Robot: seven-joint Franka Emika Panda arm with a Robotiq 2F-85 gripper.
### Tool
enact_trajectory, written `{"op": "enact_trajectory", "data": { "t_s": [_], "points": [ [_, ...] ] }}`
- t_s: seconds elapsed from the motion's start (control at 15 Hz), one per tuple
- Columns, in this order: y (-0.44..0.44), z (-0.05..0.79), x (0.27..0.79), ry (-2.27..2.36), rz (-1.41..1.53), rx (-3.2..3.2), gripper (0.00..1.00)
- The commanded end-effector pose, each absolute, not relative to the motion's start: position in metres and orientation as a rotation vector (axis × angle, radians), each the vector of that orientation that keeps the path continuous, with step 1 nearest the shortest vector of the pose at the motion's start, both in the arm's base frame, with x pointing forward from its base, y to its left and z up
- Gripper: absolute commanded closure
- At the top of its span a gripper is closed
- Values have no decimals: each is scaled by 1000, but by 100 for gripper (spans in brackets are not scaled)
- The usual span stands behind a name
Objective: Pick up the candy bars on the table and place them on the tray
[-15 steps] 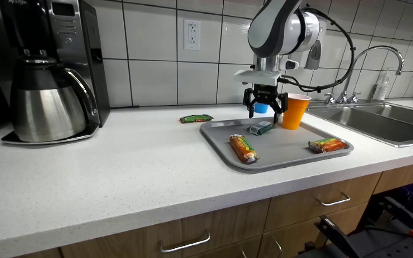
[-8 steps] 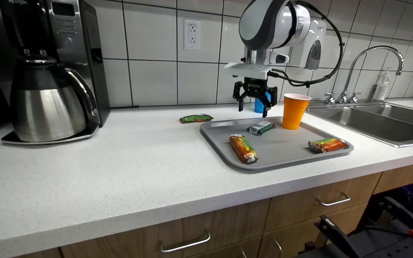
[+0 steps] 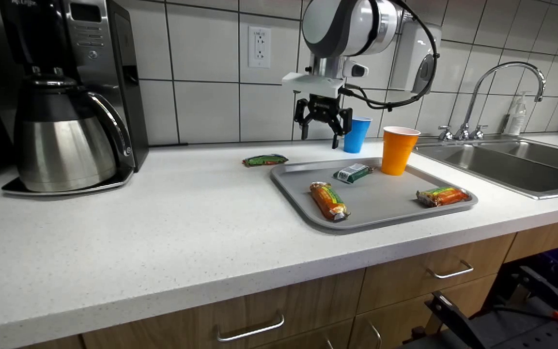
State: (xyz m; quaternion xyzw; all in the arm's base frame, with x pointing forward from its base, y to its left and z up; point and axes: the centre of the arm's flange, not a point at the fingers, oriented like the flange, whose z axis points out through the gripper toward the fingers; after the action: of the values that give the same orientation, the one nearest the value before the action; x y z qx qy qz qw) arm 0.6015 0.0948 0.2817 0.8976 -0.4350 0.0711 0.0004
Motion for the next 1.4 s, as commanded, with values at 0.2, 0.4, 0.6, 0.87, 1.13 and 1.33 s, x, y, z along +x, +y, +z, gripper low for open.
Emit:
{"op": "enact_trajectory", "data": {
  "t_s": [0.2,0.4,0.6,0.87,1.13,1.33],
  "points": [
    [147,269,635,-1433,191,2843,0],
    [162,266,645,-1462,175,2860,0],
    [173,266,656,-1502,148,2866,0],
    [184,265,671,-1578,110,2863,0],
    [196,261,679,-1610,92,2843,0],
    [190,257,667,-1570,133,2866,0]
  ]
}}
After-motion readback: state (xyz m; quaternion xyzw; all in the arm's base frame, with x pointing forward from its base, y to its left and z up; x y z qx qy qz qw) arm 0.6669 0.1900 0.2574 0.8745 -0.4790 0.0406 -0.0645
